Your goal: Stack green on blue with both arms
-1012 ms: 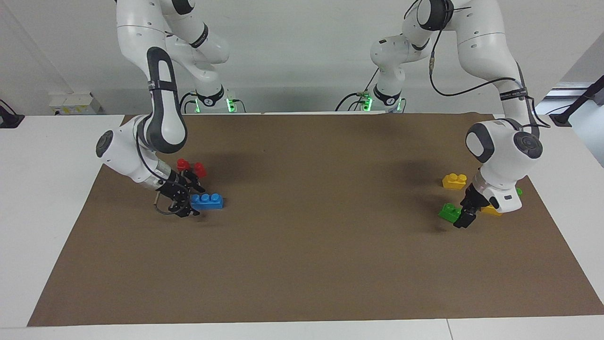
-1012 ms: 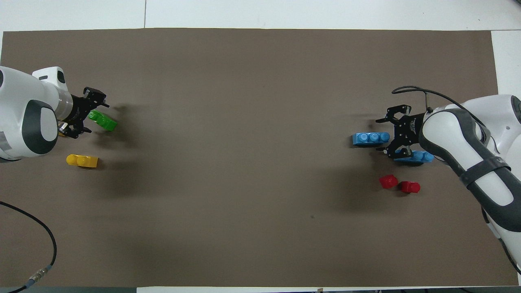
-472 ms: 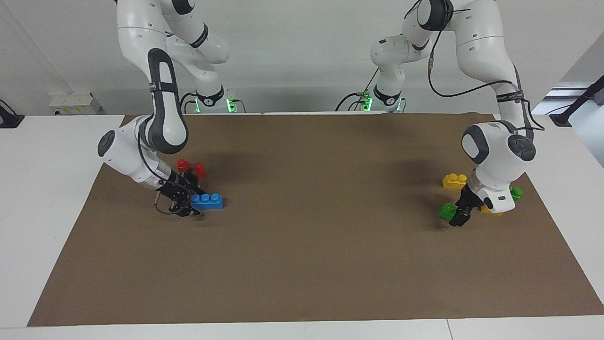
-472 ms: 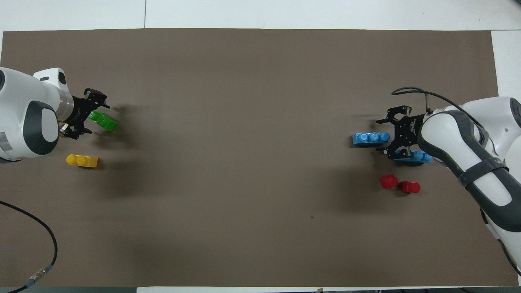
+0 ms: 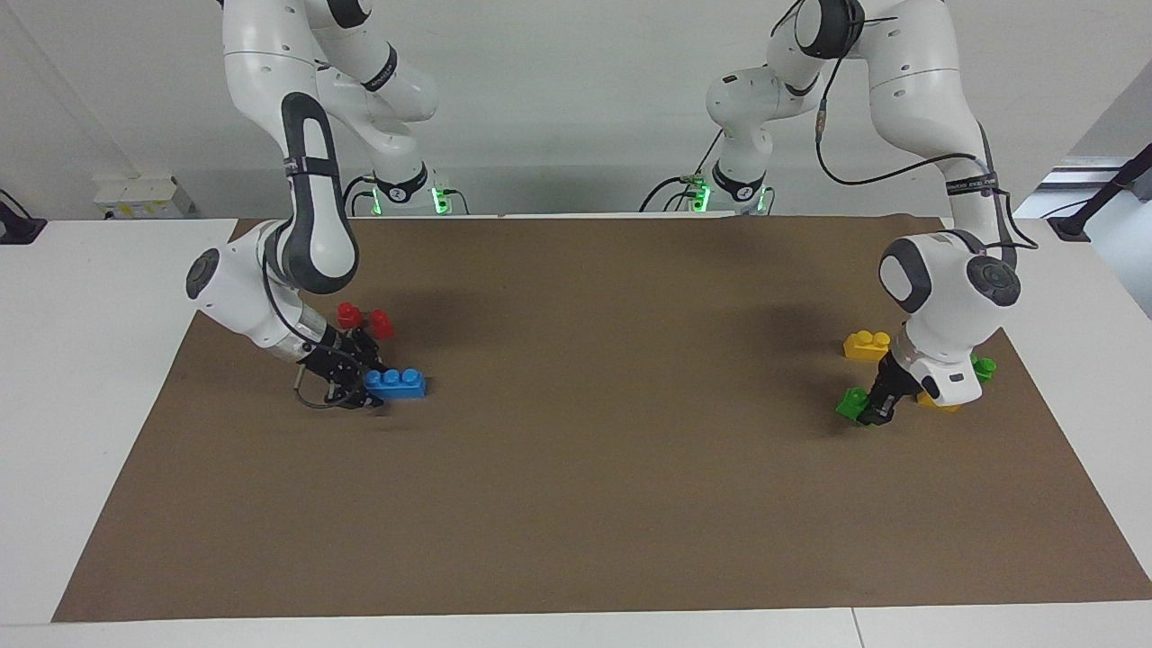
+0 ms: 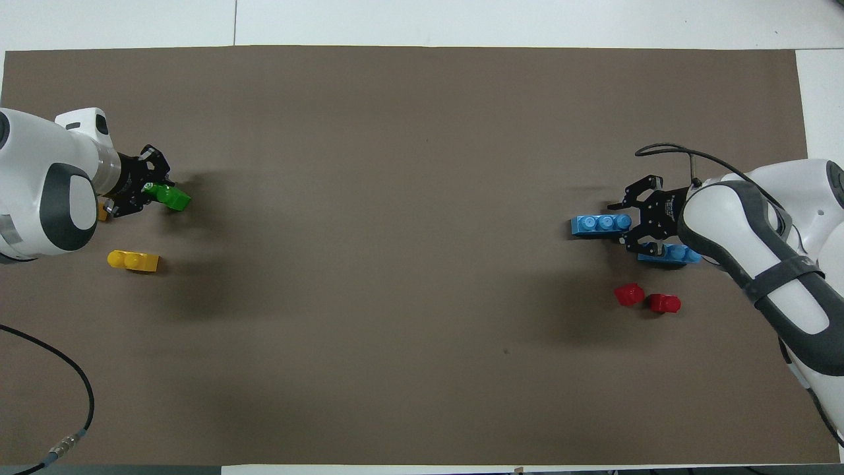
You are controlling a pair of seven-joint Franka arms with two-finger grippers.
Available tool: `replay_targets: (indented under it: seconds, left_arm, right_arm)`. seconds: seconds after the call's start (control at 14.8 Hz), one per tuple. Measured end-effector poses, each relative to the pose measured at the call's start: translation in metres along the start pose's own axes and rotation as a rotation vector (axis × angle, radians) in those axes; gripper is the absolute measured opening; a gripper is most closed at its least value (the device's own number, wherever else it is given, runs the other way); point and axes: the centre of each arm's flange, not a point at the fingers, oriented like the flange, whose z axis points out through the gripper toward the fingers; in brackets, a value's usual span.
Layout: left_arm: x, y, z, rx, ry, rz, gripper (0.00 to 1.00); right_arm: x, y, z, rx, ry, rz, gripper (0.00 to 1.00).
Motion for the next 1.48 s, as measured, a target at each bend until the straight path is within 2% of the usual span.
replay_targets:
  seconds: [0.07, 0.13, 0.4, 0.54, 0.74, 0.94, 1.08, 1.28, 1.48]
  left_arm:
    - [0.0, 0.0, -0.001, 0.0, 0.002, 0.002, 0.34]
    - [0.0, 0.001, -0.001, -0.001, 0.003, 0.002, 0.34]
    - [0.0, 0.004, -0.005, -0.004, 0.005, 0.006, 0.34]
    - [0.0, 0.005, -0.01, -0.003, 0.005, 0.006, 0.34]
    - [0.0, 0.005, -0.024, 0.002, 0.003, -0.051, 0.34]
    - [-0.01, 0.009, -0.045, 0.013, -0.003, -0.138, 0.34]
    - [-0.023, 0.013, -0.063, 0.025, -0.008, -0.194, 0.34]
    - [-0.056, 0.026, -0.091, 0.055, -0.018, -0.287, 0.34]
    - [-0.097, 0.041, -0.119, 0.079, -0.019, -0.375, 0.34]
  right_arm:
    - [0.001, 0.0, 0.0, 0.0, 0.0, 0.001, 0.4]
    - [0.001, 0.0, 0.0, 0.0, 0.0, 0.002, 0.34]
    - [-0.001, -0.001, -0.001, -0.002, -0.003, -0.04, 0.34]
    - [-0.016, -0.009, -0.011, -0.017, -0.029, -0.063, 0.34]
    - [-0.069, -0.029, -0.047, -0.033, -0.073, -0.075, 0.34]
    - [-0.124, -0.031, -0.071, -0.016, -0.084, -0.133, 0.34]
    - [-0.172, -0.022, -0.069, -0.026, -0.087, -0.167, 0.34]
    - [-0.245, -0.001, -0.046, -0.059, -0.084, -0.143, 0.34]
    - [-0.28, 0.016, -0.027, -0.09, -0.079, -0.137, 0.34]
